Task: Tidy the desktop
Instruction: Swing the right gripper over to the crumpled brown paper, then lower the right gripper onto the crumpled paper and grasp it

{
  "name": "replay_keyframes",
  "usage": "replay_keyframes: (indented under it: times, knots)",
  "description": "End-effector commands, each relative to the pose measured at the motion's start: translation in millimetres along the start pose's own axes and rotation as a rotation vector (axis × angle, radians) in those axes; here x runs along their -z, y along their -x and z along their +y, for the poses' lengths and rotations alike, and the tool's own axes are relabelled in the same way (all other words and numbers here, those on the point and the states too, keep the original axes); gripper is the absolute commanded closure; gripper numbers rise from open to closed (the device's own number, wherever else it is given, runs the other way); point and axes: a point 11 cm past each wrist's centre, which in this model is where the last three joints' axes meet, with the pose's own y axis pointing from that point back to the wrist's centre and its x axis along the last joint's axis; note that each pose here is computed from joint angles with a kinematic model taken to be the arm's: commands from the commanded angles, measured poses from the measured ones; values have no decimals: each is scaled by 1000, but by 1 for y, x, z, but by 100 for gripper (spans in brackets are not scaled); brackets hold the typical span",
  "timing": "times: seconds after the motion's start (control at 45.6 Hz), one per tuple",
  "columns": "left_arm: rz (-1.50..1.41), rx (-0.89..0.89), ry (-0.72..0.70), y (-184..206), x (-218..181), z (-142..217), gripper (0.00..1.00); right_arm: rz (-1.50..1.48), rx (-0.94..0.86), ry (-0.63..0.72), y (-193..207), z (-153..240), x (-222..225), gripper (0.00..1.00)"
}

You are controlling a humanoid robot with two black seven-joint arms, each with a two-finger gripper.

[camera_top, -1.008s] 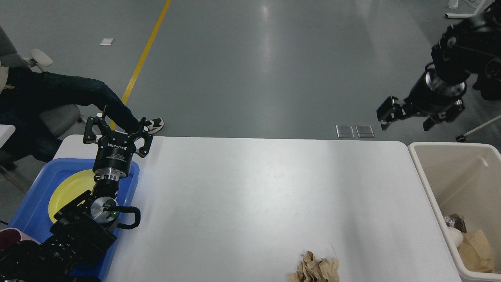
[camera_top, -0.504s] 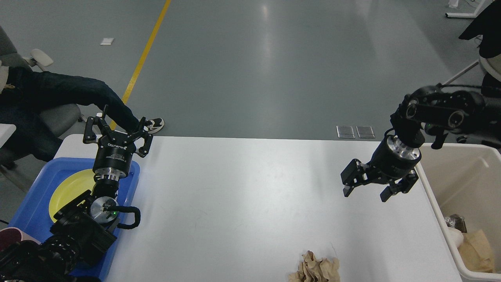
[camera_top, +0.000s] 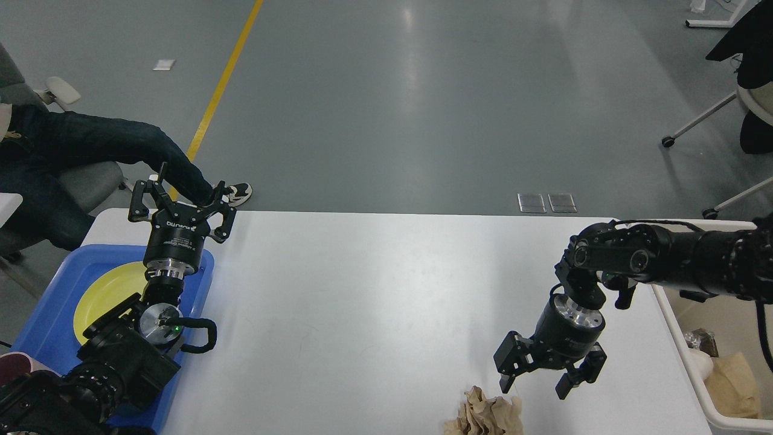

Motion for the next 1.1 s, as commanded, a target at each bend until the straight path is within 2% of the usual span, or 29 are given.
replay_keyframes:
  times: [0.0, 0.416, 0.745, 0.942, 1.03, 1.074]
  knots:
    - [0, 0, 0, 0, 0, 0, 3, -6, 16, -19, 3, -9, 1, 0]
    - [1, 1, 0, 0, 0, 0, 3, -17, 28, -78, 6, -17, 8, 0]
    - [1, 1, 0, 0, 0, 0, 3, -55, 43, -76, 8, -35, -3, 0]
    - [0, 0, 0, 0, 0, 0, 3, -77, 61, -124, 13, -47, 0, 0]
    - [0, 0, 0, 0, 0, 0, 3, -81, 66, -124, 14, -50, -2, 3]
    - [0, 0, 0, 0, 0, 0, 3, -82, 68, -124, 15, -50, -2, 9]
